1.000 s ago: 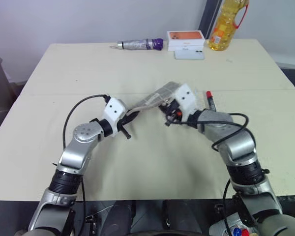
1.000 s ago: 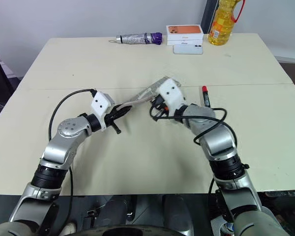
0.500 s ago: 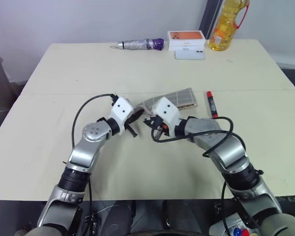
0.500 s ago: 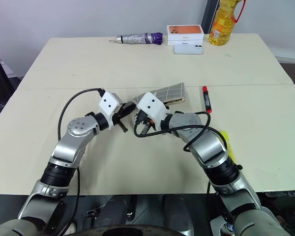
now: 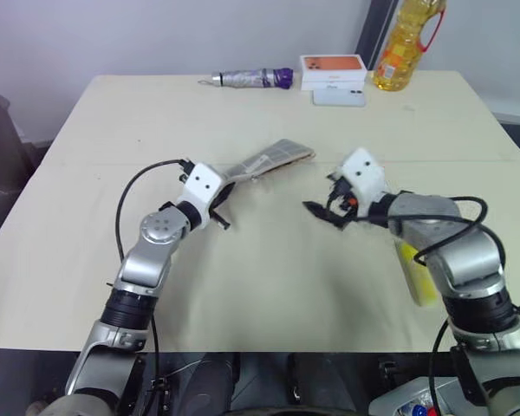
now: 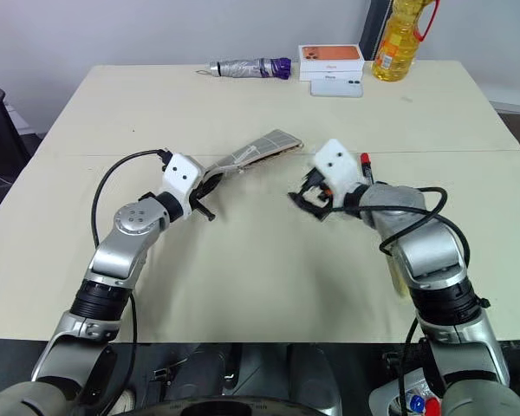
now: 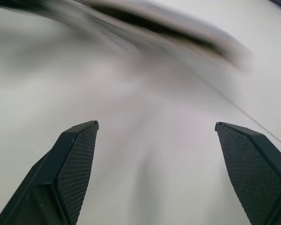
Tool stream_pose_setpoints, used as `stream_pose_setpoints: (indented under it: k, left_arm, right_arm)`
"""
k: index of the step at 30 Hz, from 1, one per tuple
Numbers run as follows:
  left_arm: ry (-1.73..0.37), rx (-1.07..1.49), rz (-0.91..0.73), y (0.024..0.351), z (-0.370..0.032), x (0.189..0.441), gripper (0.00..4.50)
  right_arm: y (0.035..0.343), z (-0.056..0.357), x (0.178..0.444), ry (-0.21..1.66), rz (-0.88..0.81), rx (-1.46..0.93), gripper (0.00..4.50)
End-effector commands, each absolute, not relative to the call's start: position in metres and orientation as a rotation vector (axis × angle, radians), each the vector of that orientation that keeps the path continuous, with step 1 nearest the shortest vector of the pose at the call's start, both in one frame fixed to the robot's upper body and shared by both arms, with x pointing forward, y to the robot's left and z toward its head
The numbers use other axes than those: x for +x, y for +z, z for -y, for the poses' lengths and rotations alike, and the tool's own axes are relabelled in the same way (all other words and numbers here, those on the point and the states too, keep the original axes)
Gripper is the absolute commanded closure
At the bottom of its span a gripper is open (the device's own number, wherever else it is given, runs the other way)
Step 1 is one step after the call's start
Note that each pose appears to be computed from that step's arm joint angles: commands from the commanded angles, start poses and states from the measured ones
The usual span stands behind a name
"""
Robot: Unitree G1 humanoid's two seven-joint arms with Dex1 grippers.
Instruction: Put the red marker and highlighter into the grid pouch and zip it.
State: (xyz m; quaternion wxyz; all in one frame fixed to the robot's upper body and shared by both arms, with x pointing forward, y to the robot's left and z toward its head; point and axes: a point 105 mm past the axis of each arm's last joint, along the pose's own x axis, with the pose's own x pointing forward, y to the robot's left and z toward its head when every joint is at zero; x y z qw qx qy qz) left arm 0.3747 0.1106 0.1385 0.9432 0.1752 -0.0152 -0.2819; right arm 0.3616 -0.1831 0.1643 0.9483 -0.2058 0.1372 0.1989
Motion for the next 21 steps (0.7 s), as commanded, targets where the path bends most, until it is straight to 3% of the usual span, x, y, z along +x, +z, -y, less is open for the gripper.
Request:
stream_pose_setpoints:
  k: [1, 8, 11, 16, 17, 21]
  left_arm:
    - [-0.555, 0.362, 0.065, 0.146, -0.115, 0.375, 4.50]
    - [-0.574, 0.368, 0.069, 0.145, -0.108, 0.373, 4.50]
    - [-0.575, 0.364, 0.070, 0.145, -0.108, 0.372, 4.50]
    - [-0.577, 0.363, 0.065, 0.144, -0.109, 0.372, 4.50]
    - [-0.581, 0.363, 0.065, 0.143, -0.108, 0.372, 4.50]
    - [-0.593, 0.363, 0.063, 0.143, -0.109, 0.374, 4.50]
  right_arm:
    - [0.169, 0.223, 0.372, 0.214, -0.261, -0.445, 0.38]
    - [0.134, 0.255, 0.382, 0.071, -0.349, -0.344, 0.38]
    - [0.127, 0.259, 0.382, 0.049, -0.364, -0.297, 1.28]
    - [0.129, 0.261, 0.380, 0.036, -0.361, -0.267, 3.94]
    - [0.133, 0.261, 0.379, 0.037, -0.352, -0.287, 4.17]
    - [0.151, 0.250, 0.375, 0.125, -0.285, -0.410, 4.17]
